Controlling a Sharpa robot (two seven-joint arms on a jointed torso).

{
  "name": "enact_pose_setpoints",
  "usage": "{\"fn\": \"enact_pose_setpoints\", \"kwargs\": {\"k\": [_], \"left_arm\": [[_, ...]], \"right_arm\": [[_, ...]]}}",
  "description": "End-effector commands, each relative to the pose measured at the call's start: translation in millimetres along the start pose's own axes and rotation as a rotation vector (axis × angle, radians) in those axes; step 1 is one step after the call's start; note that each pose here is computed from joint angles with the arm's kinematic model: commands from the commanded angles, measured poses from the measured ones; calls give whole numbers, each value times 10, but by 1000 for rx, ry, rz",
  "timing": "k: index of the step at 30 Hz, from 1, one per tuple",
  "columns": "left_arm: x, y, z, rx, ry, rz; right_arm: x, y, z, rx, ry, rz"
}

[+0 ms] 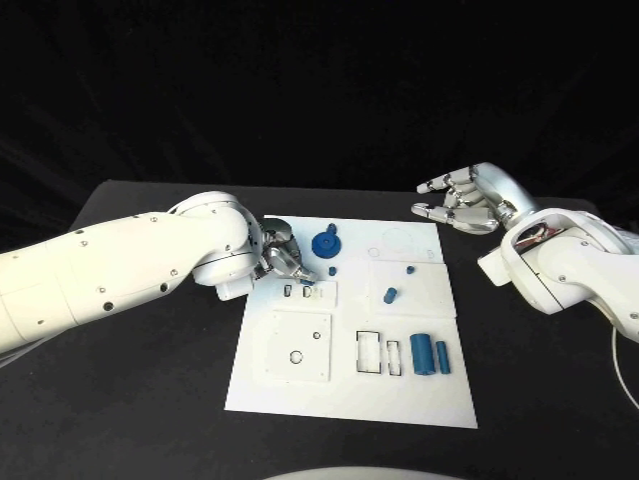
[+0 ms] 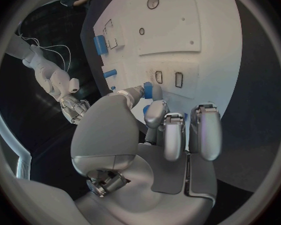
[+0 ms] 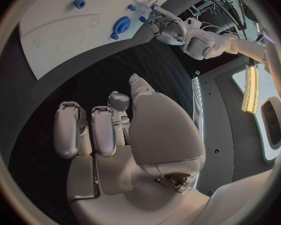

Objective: Assemble the parts on the task board

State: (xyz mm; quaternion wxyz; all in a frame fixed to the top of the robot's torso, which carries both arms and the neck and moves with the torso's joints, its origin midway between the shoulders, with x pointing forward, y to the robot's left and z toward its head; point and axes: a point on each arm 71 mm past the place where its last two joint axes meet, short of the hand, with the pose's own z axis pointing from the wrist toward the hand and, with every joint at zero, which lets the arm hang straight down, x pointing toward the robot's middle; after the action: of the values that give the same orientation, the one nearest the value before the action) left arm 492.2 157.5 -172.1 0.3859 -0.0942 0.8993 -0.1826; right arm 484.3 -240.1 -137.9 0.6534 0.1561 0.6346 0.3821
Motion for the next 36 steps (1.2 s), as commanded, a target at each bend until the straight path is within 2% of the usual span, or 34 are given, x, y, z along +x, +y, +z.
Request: {"fn": "enact_pose_setpoints", "kwargs": {"k": [1,7,15,25,36], "left_arm": [[-20,-11,-20,24,-106,12],[64,11,3,16,-107,60],[152,-3,58,2,-74,144],[199,-13,72,-9,-34,214],[227,-18,85,-12,5,227]], "right_arm": [[9,-8,-6,1,15,-4],[8,-12,-9,3,16,-4],[8,-14,-10,3,18,-4],[15,-11,-8,1,20,-4],[23,-8,-4,-1,23,-3]]}}
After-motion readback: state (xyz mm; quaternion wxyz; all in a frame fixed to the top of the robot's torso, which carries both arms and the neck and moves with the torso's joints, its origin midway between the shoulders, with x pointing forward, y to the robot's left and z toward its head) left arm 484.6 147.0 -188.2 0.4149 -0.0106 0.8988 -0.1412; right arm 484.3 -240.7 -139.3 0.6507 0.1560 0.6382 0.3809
